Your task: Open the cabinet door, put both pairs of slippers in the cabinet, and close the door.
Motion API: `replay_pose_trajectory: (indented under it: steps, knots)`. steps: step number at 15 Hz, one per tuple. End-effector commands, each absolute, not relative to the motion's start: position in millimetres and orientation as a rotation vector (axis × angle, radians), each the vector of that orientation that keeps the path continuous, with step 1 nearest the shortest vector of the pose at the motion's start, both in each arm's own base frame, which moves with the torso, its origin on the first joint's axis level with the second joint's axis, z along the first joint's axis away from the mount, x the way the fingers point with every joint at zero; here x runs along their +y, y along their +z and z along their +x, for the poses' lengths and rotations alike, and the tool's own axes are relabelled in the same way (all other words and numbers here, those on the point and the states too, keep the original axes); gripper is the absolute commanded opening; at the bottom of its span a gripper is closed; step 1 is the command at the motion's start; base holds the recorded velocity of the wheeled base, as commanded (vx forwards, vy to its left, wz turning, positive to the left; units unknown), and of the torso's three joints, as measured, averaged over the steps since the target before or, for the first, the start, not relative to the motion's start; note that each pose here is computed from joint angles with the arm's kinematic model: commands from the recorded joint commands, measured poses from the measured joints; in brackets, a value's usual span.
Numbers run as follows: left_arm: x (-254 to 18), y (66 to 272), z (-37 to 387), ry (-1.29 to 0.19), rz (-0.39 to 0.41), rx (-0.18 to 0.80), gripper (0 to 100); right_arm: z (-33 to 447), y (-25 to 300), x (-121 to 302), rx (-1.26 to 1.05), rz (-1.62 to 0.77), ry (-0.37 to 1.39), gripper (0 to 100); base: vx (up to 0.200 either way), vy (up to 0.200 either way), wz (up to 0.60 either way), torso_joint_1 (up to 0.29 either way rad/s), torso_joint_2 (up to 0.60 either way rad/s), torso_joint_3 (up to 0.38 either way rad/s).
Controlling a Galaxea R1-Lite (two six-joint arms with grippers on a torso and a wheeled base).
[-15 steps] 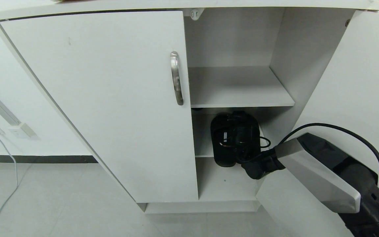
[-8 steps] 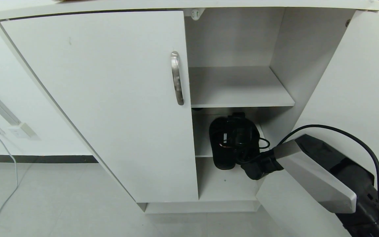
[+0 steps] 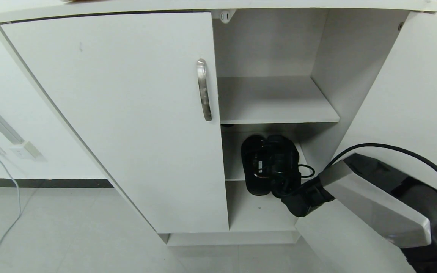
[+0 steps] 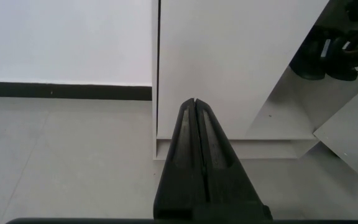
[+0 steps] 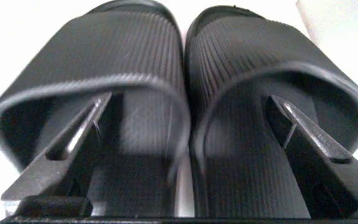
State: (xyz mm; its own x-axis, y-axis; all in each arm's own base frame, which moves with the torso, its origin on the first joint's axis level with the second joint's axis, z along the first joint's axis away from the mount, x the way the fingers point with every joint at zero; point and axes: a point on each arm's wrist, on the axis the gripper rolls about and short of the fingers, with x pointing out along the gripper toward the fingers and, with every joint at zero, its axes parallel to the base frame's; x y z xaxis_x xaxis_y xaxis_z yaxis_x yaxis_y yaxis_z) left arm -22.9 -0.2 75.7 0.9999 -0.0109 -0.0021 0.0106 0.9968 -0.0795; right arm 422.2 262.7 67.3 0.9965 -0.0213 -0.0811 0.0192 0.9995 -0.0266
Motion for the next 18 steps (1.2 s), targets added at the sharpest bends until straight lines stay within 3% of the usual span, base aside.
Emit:
replay_pose_trajectory:
  steps: [1,9,12,18]
  knots:
    - [-0.2,75.6,-22.8,-0.011,-0.08,0.003,0,388.9,89.9,260.1,0.082,-0.028,0.013,100,0.0,0.0,0.0,0.0,0.0,0.0]
    - [-0.2,75.6,-22.8,-0.014,-0.078,0.004,0,283.3,74.0,255.4,0.113,-0.067,0.164,100,0.0,0.0,0.0,0.0,0.0,0.0]
    - [-0.2,75.6,-22.8,-0.014,-0.078,0.004,0,274.6,68.1,255.8,0.122,-0.08,0.181,100,0.0,0.0,0.0,0.0,0.0,0.0]
    - [-0.3,75.7,-22.7,-0.012,-0.078,0.005,0,272.6,69.6,257.1,0.12,-0.079,0.187,100,-0.2,0.0,0.0,0.002,0.0,0.003]
